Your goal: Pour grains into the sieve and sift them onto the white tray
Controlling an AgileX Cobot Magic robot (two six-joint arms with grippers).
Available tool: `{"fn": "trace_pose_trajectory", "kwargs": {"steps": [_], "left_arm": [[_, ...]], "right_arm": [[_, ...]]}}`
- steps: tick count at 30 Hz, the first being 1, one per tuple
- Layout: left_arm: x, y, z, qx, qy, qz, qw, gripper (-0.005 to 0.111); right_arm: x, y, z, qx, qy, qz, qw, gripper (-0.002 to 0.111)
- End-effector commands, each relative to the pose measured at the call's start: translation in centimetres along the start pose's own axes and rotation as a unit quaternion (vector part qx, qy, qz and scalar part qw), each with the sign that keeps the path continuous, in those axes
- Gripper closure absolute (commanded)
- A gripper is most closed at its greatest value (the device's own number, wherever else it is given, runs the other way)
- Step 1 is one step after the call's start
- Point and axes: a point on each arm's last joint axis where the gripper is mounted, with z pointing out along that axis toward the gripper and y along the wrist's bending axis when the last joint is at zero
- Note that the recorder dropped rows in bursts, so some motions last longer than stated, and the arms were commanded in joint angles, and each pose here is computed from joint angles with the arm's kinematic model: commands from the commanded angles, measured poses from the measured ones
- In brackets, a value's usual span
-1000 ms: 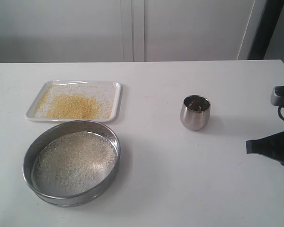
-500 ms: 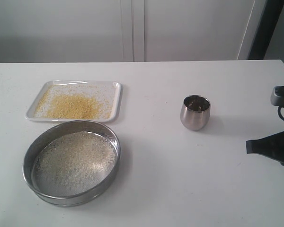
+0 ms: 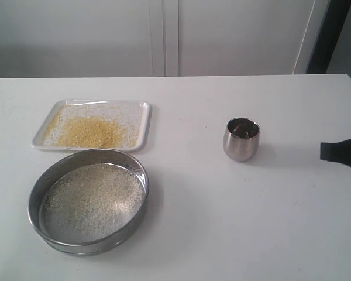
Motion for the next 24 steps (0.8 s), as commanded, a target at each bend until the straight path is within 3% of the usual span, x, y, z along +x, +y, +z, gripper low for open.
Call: {"fn": "trace_pose_trajectory", "kwargs": {"steps": [1,10,24], "left_arm": [[0.1,0.0,0.0,-0.001,-0.002,-0.003,1.000,0.107],[0.1,0.0,0.0,-0.001,-0.002,-0.003,1.000,0.107],[0.1,0.0,0.0,-0.001,-0.002,-0.003,1.000,0.107]], "right_arm": [[-0.5,-0.1,-2.7,-0.005,-0.061,-0.002,0.998,0.108],[0.0,-0.3,-7.7,-0.010,-0.140,-0.023,0.990,0.108],[0.9,-0.5,-9.1,0.000,-0.131,-0.055,0.990,0.108]]}}
